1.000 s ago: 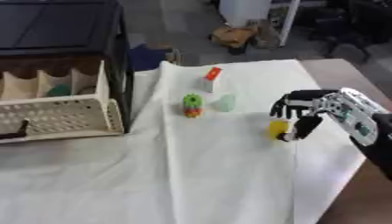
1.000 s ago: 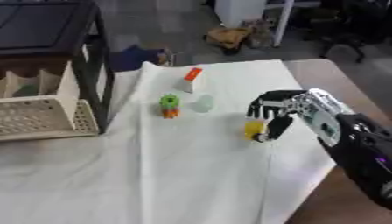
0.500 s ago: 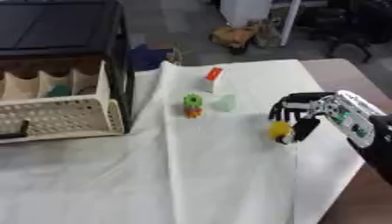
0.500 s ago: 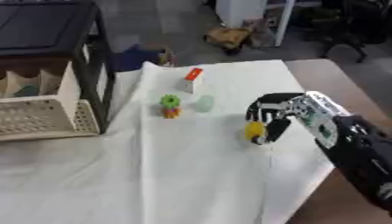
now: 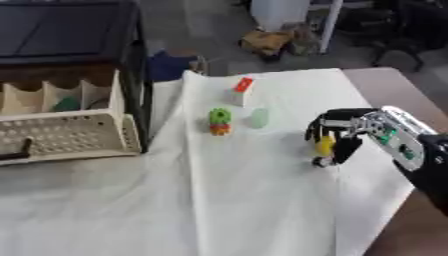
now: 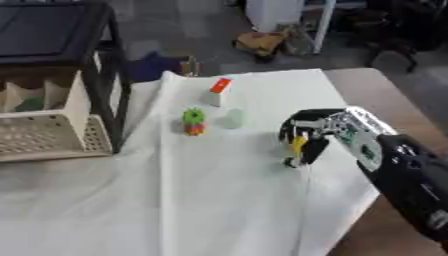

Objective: Pick up objects from table and place into drawer.

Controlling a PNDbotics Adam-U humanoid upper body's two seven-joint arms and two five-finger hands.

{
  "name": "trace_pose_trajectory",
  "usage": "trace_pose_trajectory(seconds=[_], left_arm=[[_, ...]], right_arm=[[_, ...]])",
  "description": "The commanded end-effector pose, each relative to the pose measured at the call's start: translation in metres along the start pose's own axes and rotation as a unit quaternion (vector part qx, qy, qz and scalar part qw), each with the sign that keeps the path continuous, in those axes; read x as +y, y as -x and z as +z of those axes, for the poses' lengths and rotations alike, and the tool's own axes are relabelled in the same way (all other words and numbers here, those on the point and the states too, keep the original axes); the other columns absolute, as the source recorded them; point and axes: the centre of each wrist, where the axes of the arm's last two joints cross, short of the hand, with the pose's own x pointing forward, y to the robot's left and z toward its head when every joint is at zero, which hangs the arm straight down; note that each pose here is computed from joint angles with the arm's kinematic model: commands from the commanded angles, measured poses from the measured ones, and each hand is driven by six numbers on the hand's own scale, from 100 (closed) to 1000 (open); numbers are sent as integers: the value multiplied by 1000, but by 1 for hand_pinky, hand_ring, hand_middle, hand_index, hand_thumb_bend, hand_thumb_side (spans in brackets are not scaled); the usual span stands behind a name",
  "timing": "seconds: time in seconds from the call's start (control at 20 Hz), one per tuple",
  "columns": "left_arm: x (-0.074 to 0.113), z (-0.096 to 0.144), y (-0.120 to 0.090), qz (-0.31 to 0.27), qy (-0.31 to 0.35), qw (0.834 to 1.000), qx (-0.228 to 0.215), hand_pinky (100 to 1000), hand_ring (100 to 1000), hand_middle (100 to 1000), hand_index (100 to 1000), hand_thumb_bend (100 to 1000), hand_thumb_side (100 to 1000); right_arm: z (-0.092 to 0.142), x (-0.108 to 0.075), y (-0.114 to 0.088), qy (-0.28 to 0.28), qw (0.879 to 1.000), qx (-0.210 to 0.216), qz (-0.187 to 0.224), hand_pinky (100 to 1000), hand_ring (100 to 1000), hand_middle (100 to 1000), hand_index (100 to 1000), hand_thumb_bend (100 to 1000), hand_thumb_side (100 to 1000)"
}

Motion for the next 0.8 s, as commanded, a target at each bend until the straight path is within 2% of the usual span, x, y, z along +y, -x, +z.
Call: trace_pose_trajectory(seconds=[0.05,0.2,0.35,0.5,0.65,0.8], left_arm=[[6,-4,-6,-7,-2,1000,-11,337,329,356,590,100,1000],[6,-3,-5,-7,-2,1000,-10,337,329,355,589,100,1000],[6,-3,-6,-7,-3,1000,-11,336,330,356,589,100,1000],[6,-3,-6,-7,-3,1000,-11,337,330,356,588,100,1000],[6,-3,-6,-8,-2,1000,-11,337,330,356,588,100,1000],[6,-3,-6,-8,-2,1000,-12,338,330,356,588,100,1000]], right_arm=[[8,-11,6,12,1000,11,6,518,629,579,761,330,287],[8,-11,6,12,1000,11,5,483,605,571,756,336,284],[9,-11,7,12,1000,14,5,495,617,582,764,340,287],[10,-13,8,16,1000,17,7,589,706,677,834,386,297],[12,-17,8,29,999,20,10,643,742,704,857,424,306],[14,-20,8,39,999,21,14,650,747,709,860,443,316]])
